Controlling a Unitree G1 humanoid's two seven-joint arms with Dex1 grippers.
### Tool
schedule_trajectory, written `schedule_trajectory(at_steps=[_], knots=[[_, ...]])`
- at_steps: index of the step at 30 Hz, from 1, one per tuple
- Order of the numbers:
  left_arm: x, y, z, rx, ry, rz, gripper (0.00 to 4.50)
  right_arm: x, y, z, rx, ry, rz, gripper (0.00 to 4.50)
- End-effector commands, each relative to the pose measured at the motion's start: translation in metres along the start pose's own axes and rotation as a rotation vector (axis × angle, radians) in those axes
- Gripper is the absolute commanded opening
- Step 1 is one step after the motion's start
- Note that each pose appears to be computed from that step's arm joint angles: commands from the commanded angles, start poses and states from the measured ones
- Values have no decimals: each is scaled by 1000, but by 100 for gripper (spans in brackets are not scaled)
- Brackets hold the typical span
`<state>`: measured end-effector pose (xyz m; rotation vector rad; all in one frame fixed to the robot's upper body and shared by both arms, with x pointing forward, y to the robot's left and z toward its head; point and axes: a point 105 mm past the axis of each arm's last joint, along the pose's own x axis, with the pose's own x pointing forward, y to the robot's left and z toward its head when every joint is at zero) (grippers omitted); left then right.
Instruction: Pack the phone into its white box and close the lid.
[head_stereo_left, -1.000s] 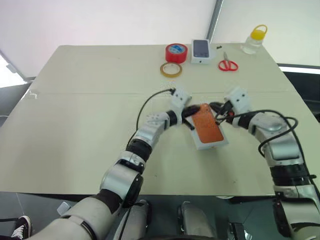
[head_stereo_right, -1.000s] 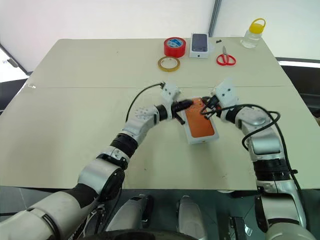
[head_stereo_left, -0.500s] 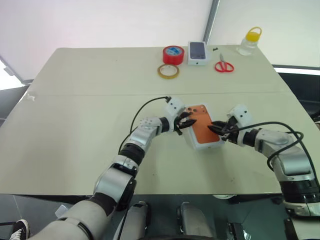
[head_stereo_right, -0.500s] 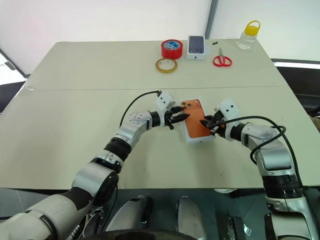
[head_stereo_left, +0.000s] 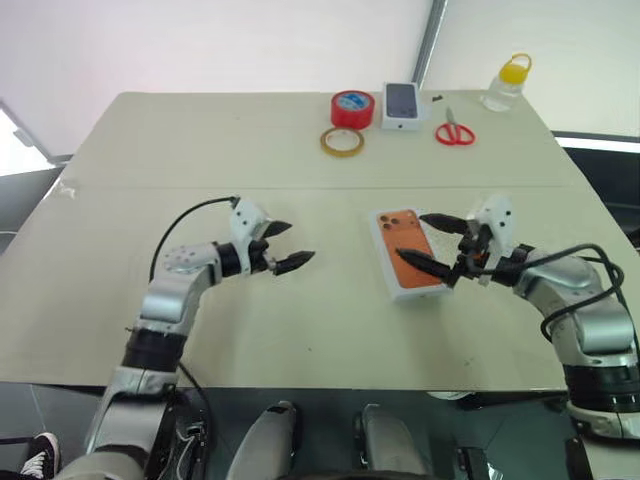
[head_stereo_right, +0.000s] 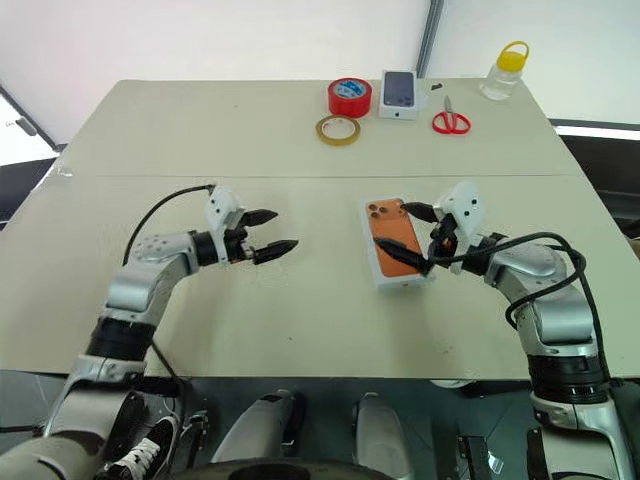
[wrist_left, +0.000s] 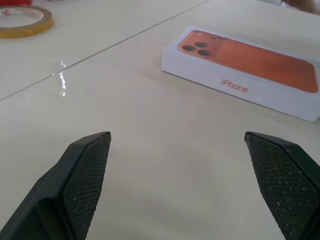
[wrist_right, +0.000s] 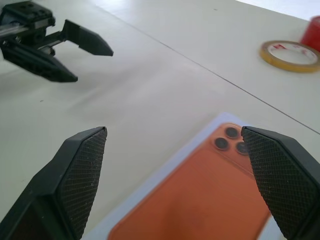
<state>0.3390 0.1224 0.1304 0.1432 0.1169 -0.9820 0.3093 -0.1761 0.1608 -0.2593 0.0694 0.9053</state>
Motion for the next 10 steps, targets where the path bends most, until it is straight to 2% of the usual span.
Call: schedule_trajectory(at_steps=[1, 5, 10], knots=[[-29, 4, 6, 39, 7, 39, 450, -16, -7, 6, -64, 1, -7, 449], [-59, 11, -7, 32, 66, 118, 450, -40, -25, -10, -68, 65, -76, 449], [-89, 15, -21, -121, 89, 199, 450, -62, -41, -21, -75, 113, -144, 449]])
